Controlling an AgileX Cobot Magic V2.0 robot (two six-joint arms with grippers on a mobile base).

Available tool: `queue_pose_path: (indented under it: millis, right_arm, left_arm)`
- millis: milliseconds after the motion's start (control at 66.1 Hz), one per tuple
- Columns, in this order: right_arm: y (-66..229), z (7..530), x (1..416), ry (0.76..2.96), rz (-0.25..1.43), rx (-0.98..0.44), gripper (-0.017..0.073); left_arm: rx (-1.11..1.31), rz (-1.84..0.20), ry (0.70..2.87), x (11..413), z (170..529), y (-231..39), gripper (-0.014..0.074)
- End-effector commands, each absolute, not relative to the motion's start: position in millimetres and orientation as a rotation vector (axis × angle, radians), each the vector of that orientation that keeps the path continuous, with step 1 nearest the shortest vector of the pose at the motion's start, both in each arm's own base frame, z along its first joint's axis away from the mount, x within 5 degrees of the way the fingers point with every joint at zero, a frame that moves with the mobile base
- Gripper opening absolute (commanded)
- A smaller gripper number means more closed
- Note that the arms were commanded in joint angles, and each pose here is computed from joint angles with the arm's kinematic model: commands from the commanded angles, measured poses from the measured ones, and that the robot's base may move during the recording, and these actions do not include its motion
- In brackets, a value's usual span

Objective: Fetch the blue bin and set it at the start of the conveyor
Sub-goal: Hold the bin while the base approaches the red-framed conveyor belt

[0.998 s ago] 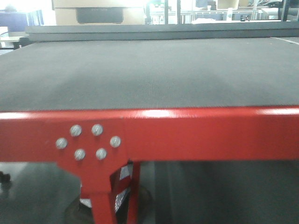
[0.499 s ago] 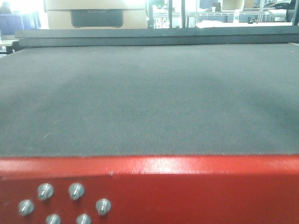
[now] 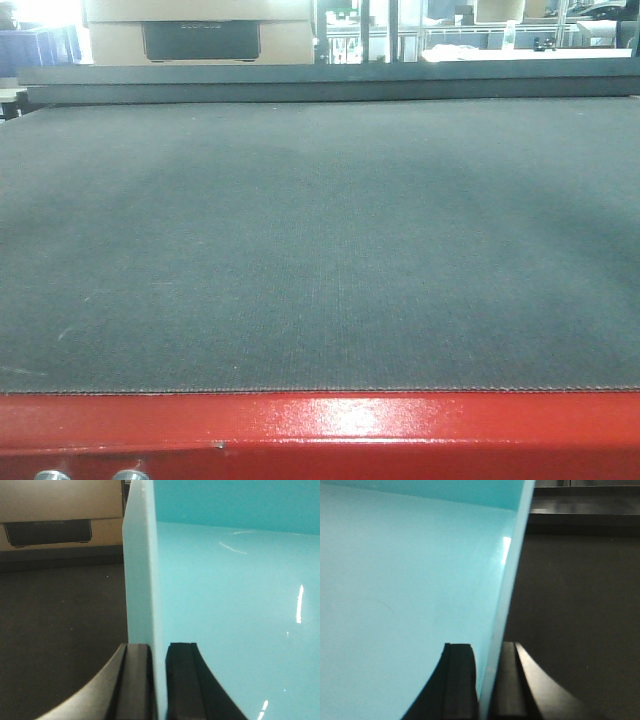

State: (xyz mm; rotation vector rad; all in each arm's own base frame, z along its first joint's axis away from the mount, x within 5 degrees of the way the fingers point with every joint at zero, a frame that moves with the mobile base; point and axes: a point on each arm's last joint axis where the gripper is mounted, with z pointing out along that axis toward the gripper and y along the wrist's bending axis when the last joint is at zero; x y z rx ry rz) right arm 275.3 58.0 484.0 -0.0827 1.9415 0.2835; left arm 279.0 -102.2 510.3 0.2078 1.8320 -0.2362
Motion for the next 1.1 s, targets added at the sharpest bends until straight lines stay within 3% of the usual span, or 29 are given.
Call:
queue_pose_path:
  millis: [0,1089]
  right_arm:
    - [55.5,493.9,273.9,1.863,0.252,-0.101,-0.0153]
    - [55.8,491.8,273.2,1.888,0.257,-0.102,-0.0153]
  left_arm:
    - [0.197,-0.28,1.766,274.0,521.1,-102.7,-0.0111]
    - [0.196,-0.282,1.803,272.8,518.1,-102.4,-0.0111]
